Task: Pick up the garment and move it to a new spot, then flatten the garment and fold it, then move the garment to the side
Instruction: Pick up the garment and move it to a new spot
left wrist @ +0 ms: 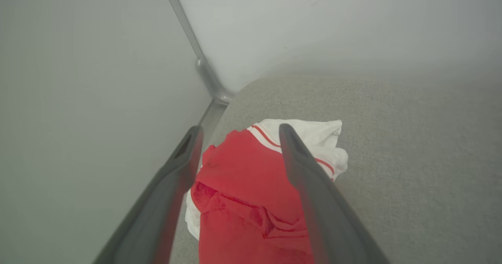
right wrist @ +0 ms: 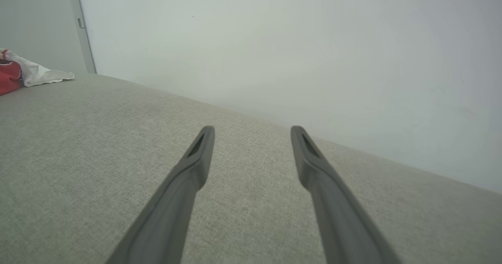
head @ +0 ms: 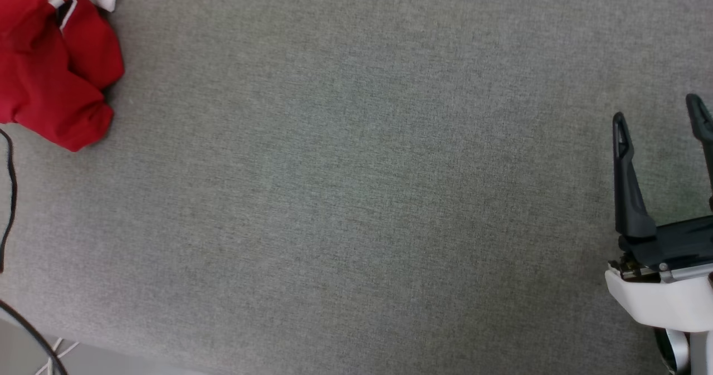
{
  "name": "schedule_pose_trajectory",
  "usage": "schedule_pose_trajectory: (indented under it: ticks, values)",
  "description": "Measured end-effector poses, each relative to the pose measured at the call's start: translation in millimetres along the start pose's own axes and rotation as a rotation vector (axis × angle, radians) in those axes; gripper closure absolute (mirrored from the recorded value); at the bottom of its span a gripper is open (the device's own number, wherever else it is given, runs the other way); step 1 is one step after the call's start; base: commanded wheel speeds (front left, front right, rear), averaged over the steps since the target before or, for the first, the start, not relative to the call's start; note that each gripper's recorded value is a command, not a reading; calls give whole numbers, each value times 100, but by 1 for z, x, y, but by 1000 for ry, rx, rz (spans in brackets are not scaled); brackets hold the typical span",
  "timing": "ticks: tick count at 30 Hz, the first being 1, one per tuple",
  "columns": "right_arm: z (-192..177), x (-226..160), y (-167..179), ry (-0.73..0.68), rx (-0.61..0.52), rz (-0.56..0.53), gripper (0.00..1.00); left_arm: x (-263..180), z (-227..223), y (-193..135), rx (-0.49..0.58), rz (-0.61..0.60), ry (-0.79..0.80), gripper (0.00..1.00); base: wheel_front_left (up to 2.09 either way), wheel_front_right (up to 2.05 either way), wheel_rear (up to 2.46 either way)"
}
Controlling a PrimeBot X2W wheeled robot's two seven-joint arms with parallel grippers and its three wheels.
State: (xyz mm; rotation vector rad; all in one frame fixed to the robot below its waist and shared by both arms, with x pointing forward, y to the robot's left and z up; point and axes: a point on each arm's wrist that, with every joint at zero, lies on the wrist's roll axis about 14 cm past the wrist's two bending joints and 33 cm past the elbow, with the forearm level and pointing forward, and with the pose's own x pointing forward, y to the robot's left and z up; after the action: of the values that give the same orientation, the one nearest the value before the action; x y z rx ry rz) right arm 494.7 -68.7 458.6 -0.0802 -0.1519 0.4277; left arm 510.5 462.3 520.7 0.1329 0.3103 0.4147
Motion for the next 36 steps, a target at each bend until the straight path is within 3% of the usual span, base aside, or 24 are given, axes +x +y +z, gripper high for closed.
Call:
schedule_pose_trajectory:
  ticks: [11, 16, 21, 22, 23, 24, 25, 28, 36]
  values:
    - [-13, 1, -9, 5, -18, -9, 0, -6, -107, -38, -86, -160, 586, 0, 0, 0, 0]
    - [-19, 0, -10, 18, -21, -10, 0, -18, -141, -47, -118, -188, 742, 0, 0, 0, 0]
    - [-22, 2, -10, 18, -18, -10, 0, -18, -159, -56, -130, -199, 792, 0, 0, 0, 0]
    - [-21, 3, -10, 16, -18, -11, 0, -18, -161, -59, -131, -204, 799, 13, 0, 0, 0]
    - [-21, 3, -11, 15, -18, -13, 0, -17, -161, -60, -123, -205, 798, 13, 0, 0, 0]
    - [-20, 2, -11, 15, -18, -15, 0, -16, -161, -58, -118, -201, 789, 90, 0, 0, 0]
    - [-19, 2, -11, 14, -18, -16, 0, -15, -160, -58, -112, -200, 785, 100, 0, 0, 0]
    - [-12, 2, -12, 2, -16, -26, 0, -12, -149, -57, -92, -202, 734, 100, 0, 0, 0]
    - [26, 1, -4, -64, 10, -30, 0, -4, -48, -36, 2, -216, 438, 100, 0, 0, 0]
